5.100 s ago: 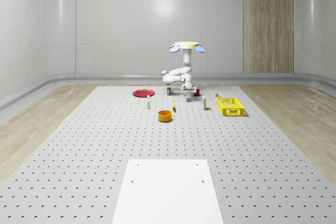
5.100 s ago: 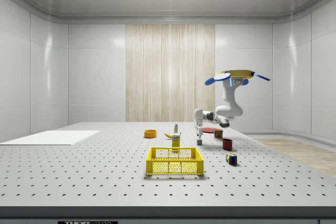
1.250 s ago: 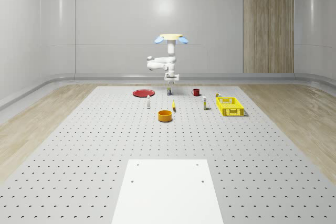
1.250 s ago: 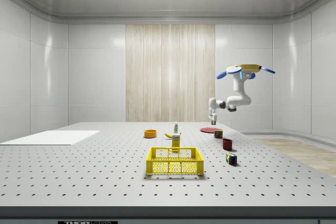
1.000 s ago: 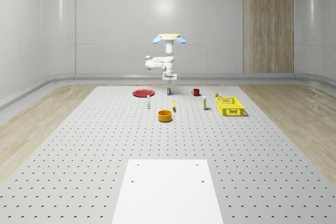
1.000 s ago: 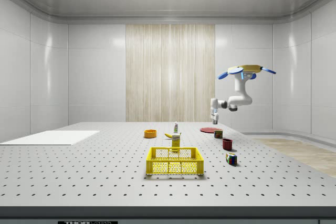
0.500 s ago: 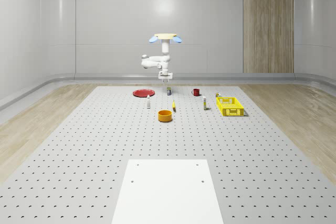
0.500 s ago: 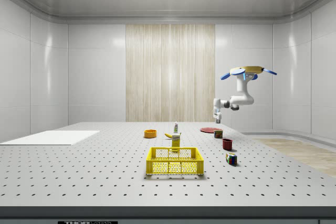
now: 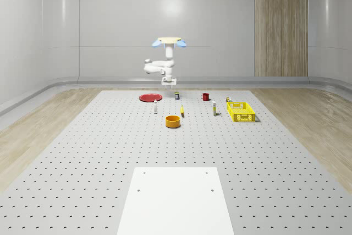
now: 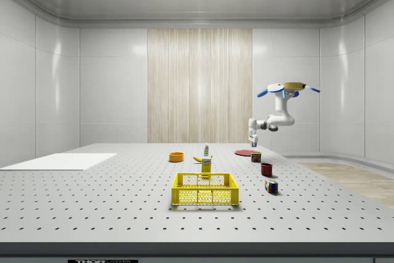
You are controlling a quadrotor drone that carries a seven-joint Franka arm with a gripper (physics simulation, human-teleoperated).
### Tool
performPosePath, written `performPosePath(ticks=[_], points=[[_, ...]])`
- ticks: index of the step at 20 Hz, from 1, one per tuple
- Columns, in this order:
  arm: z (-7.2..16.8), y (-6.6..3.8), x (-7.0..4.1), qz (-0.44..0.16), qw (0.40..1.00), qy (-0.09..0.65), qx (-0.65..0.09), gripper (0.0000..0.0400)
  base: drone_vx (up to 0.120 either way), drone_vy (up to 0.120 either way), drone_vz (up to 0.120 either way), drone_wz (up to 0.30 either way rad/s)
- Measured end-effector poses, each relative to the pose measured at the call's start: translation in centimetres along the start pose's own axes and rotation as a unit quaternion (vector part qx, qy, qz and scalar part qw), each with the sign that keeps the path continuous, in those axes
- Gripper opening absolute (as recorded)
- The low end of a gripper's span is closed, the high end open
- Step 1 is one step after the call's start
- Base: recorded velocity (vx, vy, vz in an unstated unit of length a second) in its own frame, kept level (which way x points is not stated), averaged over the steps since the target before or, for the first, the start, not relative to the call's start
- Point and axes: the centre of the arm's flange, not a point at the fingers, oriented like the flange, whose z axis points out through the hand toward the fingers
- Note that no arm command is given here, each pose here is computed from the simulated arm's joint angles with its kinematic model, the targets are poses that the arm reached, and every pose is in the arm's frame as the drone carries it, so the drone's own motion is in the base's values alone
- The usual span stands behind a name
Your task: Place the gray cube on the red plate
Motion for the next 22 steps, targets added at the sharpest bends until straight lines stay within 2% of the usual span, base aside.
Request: performPosePath(ticks=[3,6,10,13,17,22], points=[[0.00,0.00,0.00,0.000,1.000,0.000,0.000,0.0250,0.000,-0.120,-0.107,0.000],[0.00,0.00,0.00,0.000,1.000,0.000,0.000,0.0250,0.000,-0.120,0.000,0.000],[0.00,0.00,0.00,0.000,1.000,0.000,0.000,0.0250,-0.100,-0.120,0.000,0.000],[0.00,0.00,0.00,0.000,1.000,0.000,0.000,0.0250,0.000,-0.120,-0.013,0.000],[0.00,0.00,0.00,0.000,1.000,0.000,0.000,0.0250,0.000,-0.120,-0.120,0.000],[0.00,0.00,0.00,0.000,1.000,0.000,0.000,0.0250,0.000,-0.120,-0.056,0.000]])
